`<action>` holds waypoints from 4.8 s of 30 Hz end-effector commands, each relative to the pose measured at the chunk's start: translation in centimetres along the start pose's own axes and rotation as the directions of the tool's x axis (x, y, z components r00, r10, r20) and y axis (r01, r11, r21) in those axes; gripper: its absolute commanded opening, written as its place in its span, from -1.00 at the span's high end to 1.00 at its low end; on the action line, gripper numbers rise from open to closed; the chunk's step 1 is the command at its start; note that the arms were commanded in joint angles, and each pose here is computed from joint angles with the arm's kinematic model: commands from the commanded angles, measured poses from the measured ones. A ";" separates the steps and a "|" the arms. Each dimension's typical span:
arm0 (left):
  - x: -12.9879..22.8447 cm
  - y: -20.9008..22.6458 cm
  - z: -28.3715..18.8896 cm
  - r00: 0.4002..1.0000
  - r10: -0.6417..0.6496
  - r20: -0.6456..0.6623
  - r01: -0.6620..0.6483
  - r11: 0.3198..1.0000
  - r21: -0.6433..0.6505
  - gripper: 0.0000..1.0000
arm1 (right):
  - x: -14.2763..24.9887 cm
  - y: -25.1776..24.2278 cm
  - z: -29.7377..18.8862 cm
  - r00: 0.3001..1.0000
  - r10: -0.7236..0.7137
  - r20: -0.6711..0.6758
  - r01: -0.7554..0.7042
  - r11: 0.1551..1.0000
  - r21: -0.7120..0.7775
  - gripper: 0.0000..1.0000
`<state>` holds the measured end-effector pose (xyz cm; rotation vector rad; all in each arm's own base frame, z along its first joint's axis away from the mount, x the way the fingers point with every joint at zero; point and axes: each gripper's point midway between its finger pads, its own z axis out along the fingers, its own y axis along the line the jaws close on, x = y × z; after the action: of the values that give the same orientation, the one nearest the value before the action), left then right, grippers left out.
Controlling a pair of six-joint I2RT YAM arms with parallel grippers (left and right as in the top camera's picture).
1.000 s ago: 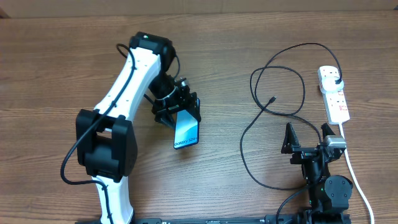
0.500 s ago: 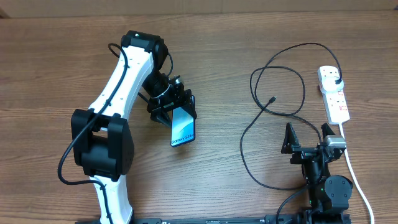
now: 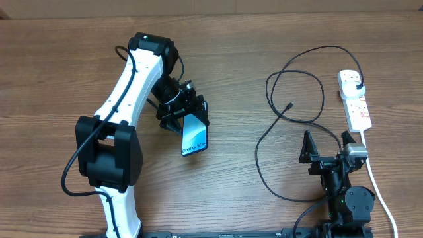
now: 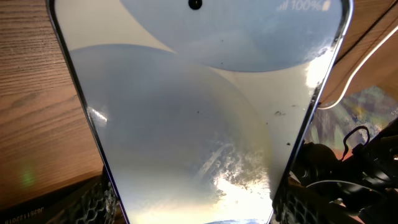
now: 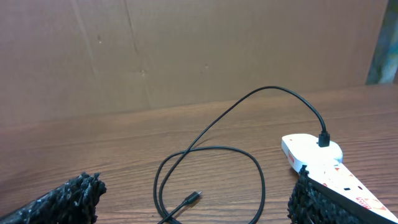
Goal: Plug charger to phone and switch on socket
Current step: 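Lift the phone with the left gripper and tilt it upright, then move the right gripper toward the phone held by the left gripper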
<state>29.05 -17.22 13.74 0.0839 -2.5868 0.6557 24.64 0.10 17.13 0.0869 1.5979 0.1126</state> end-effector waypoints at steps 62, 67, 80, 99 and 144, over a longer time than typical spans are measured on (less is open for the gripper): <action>-0.2 -2.0 -0.6 1.000 -0.002 0.009 0.001 0.996 0.094 -0.14 | 0.1 -0.1 0.0 1.000 -0.001 0.006 0.001 1.000 0.002 -1.00; -0.6 -2.1 -0.6 1.000 0.009 0.025 -0.011 0.995 0.100 -0.15 | 0.1 2.8 -0.2 0.990 0.141 -0.024 -0.143 0.976 -0.165 -1.00; -1.1 -2.8 -0.7 0.999 0.012 0.045 -0.018 0.991 0.133 -0.15 | 0.3 6.9 -1.5 0.523 0.775 -0.353 -0.852 0.485 -0.198 -0.99; -1.9 -3.5 -0.9 0.997 0.011 0.071 -0.022 0.986 0.168 -0.15 | -3.1 5.4 -2.5 0.573 0.745 -0.341 -0.790 0.613 0.011 -0.98; -6.9 -5.8 -2.2 0.958 -0.213 0.194 0.147 0.941 0.305 -0.15 | 1.7 21.1 3.0 0.616 0.540 -0.574 -0.591 0.798 0.117 -0.99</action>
<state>36.74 -20.80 13.56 0.4714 -2.6846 0.9245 25.87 21.77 18.48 0.4583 2.2062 0.8962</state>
